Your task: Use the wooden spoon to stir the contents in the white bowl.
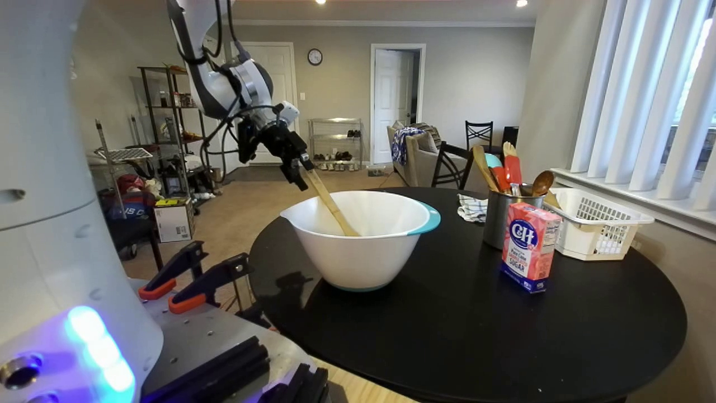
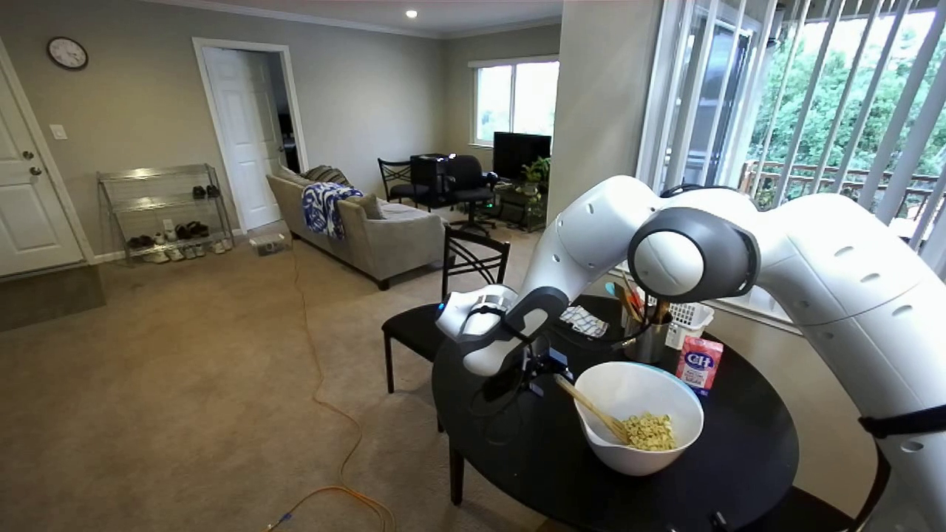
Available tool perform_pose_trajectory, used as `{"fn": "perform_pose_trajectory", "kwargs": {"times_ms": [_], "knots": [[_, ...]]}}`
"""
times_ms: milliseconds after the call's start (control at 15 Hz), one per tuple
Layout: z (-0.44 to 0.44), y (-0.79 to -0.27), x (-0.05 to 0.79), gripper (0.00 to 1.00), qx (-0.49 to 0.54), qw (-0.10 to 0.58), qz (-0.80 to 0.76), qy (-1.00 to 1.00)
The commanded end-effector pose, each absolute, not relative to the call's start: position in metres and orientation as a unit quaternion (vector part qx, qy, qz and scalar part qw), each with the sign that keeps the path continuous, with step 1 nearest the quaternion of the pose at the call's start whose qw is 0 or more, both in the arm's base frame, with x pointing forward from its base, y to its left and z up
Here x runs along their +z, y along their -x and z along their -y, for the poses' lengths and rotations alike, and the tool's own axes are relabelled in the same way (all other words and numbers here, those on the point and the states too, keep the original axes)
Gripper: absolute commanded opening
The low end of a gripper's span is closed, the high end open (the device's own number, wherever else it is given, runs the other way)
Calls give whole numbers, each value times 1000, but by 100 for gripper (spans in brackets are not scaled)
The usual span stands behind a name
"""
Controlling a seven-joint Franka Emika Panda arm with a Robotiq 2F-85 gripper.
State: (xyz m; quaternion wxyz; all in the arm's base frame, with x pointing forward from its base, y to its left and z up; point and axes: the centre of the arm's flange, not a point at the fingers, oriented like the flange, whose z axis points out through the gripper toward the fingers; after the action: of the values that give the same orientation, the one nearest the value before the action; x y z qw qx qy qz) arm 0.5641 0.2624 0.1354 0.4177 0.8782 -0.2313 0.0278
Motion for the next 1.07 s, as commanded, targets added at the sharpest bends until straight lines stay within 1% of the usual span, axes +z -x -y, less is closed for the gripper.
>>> {"fn": "perform_pose_trajectory", "kwargs": {"times_ms": [0, 533, 1000], "knots": [[-258, -573, 135, 100, 36, 434, 243, -867], [-229, -573, 125, 100, 29, 449, 280, -848], [-218, -578, 119, 100, 22, 448, 283, -848]]}}
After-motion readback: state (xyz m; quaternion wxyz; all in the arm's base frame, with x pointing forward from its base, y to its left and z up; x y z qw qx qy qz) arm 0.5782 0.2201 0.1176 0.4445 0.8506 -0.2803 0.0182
